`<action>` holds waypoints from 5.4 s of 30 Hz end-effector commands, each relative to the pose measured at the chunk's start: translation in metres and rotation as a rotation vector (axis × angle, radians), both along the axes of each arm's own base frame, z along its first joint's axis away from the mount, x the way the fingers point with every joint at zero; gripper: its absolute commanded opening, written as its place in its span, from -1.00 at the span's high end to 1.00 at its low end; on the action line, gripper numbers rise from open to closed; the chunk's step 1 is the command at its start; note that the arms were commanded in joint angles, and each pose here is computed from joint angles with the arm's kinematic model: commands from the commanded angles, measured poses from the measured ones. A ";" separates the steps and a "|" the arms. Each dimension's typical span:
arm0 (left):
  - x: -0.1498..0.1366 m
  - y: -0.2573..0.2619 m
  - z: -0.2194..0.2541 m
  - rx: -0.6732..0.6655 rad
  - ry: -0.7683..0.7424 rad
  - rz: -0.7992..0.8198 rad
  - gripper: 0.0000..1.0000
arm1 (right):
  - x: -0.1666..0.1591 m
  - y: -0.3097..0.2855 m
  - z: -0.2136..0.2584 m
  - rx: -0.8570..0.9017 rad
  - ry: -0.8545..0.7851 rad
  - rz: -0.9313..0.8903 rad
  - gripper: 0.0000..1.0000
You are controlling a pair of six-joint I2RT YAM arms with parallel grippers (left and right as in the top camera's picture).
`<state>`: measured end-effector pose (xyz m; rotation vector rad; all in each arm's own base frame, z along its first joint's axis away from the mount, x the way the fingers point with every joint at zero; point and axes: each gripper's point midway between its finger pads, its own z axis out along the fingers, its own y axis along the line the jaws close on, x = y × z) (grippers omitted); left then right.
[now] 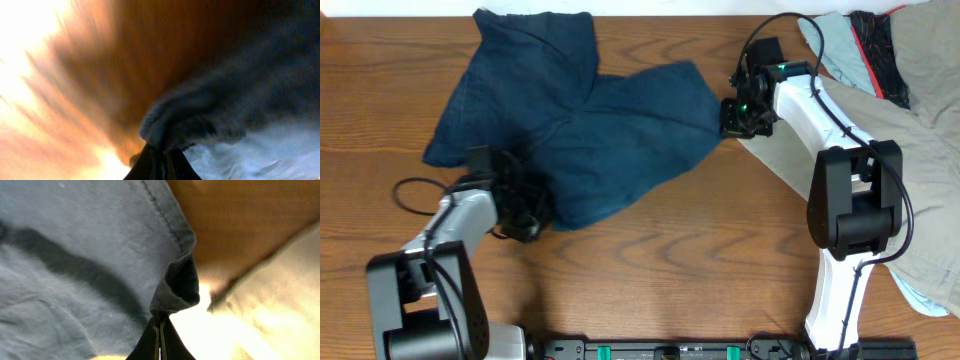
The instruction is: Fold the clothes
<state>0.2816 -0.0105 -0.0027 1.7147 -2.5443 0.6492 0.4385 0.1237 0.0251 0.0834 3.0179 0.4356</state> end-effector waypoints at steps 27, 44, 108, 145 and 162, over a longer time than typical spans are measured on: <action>-0.039 0.054 0.013 0.036 0.221 0.099 -0.72 | -0.028 0.083 0.006 0.010 -0.018 0.169 0.98; 0.012 0.034 0.017 0.149 0.016 -0.088 0.88 | -0.003 0.044 0.018 -0.060 -0.072 0.087 0.98; -0.050 -0.015 0.058 0.328 0.168 -0.683 0.88 | -0.161 -0.037 -0.048 0.057 0.298 -0.297 0.00; -0.128 -0.032 0.086 0.109 0.401 -0.781 0.88 | -0.280 -0.130 0.147 -0.247 0.317 -0.355 0.98; -0.082 -0.034 0.105 0.224 0.067 -0.695 0.88 | -0.187 -0.123 0.181 -0.116 -0.221 -0.335 0.24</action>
